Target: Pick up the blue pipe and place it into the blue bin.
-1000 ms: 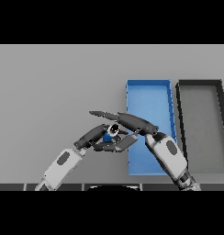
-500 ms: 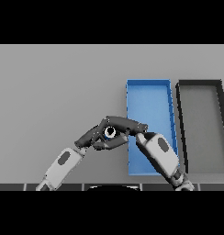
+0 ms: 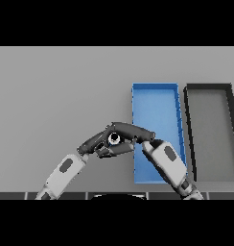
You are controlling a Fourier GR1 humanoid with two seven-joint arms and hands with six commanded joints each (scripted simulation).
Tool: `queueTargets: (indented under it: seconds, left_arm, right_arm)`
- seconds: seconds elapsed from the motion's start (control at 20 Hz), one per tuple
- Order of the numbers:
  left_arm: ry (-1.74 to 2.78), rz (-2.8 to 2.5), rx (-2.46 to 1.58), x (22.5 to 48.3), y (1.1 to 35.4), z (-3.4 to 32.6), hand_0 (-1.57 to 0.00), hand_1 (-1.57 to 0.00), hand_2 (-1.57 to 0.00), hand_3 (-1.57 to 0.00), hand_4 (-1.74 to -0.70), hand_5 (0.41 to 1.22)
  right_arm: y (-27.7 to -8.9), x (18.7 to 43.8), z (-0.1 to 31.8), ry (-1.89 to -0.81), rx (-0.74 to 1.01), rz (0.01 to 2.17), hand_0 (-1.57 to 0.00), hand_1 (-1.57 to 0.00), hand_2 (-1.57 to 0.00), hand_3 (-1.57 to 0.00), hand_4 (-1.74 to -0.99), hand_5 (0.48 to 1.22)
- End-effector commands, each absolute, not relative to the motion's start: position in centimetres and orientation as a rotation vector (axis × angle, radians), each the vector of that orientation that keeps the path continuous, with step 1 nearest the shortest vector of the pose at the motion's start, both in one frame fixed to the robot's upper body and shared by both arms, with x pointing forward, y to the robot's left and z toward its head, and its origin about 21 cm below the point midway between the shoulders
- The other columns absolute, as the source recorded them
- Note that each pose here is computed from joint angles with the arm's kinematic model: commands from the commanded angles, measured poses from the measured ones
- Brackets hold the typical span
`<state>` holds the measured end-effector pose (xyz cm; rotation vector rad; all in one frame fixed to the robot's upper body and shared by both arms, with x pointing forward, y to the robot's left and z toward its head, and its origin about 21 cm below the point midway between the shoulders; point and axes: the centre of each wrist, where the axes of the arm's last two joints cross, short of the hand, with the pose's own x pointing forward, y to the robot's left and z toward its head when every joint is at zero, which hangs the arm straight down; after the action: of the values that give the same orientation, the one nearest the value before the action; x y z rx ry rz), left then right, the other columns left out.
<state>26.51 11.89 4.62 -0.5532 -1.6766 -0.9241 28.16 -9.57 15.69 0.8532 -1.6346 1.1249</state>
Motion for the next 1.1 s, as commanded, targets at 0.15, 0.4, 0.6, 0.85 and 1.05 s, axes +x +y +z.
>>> queueTargets:
  seconds: [0.15,0.4,0.6,0.85,1.05]
  left_arm:
    - [-1.693,-1.045,-0.525,26.9,12.2,4.4,-0.38,-0.35,-0.32,-0.35,-1.09,1.113]
    - [-1.642,-1.045,-0.431,27.1,12.5,4.4,-0.12,-0.12,-0.1,-0.11,-0.91,0.735]
    - [-1.603,-1.028,-0.436,27.1,12.5,4.4,-0.05,-0.05,-0.04,-0.05,-0.89,0.617]
    - [-1.57,-0.998,-0.423,27.3,12.6,4.5,-0.02,-0.01,-0.01,-0.01,-0.9,0.562]
    - [-1.533,-1.0,-0.416,26.7,12.7,3.7,-0.01,-0.01,0.0,-0.01,-0.91,0.534]
  right_arm:
    - [-9.6,27.9,16.1,-1.617,0.827,1.149,-1.56,-1.56,-1.56,-1.56,-1.492,1.207]
    - [-9.6,28.1,16.5,-1.682,0.855,1.136,-1.57,-1.57,-1.57,-1.57,-1.496,1.216]
    - [-9.1,28.0,16.1,-1.675,0.844,1.14,-1.57,-1.57,-1.57,-1.57,-1.491,1.219]
    - [-9.3,28.3,16.9,-1.669,0.873,1.081,-1.57,-1.57,-1.57,-1.57,-1.489,1.22]
    - [-9.7,28.4,18.8,-1.615,0.945,1.005,-1.57,-1.57,-1.57,-1.57,-1.581,1.221]
